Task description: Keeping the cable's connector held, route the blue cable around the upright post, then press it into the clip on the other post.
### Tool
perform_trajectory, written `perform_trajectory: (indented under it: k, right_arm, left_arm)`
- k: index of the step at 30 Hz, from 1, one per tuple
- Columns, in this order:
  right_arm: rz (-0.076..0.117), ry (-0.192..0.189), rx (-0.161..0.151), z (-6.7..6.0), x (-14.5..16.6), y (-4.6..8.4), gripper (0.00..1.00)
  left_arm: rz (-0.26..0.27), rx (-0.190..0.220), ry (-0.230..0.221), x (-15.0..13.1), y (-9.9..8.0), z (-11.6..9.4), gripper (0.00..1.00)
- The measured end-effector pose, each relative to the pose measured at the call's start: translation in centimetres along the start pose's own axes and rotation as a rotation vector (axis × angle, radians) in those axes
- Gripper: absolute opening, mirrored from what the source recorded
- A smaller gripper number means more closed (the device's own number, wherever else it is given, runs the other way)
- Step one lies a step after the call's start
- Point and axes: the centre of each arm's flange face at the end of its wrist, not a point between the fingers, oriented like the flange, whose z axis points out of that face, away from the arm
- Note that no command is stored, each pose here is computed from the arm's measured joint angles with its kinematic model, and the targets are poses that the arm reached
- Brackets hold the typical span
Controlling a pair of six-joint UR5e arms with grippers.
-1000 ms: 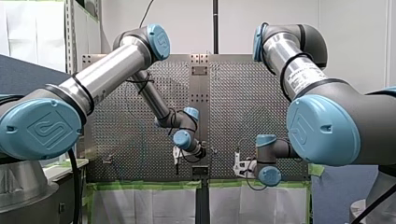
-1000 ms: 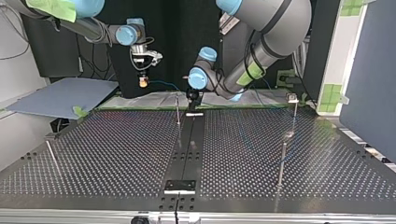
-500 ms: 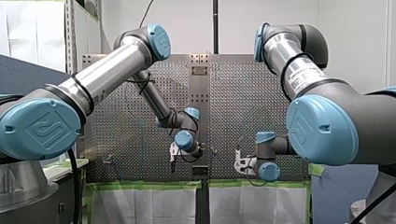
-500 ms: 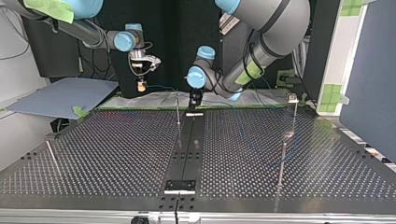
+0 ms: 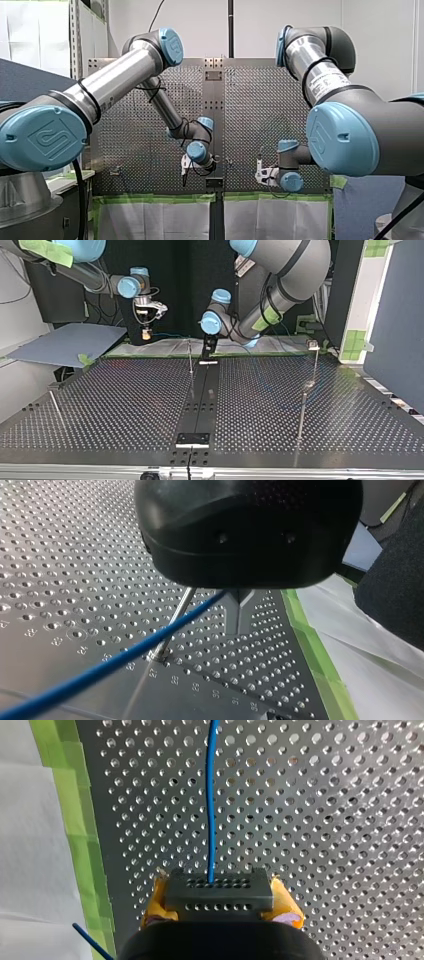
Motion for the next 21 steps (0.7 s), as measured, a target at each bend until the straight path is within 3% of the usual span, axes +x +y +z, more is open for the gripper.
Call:
perform_trajectory:
  k: [14,21]
  right_arm:
    - [0.019,0.009,-0.031,1.4,0.7,1.9,0.0]
    - [0.019,0.012,-0.044,1.8,0.9,2.6,0.0]
  left_arm:
    - [-0.02,0.062,-0.017,0.0,-1.1,0.1,0.0]
    - [-0.028,0.083,-0.018,0.0,-1.4,0.1,0.0]
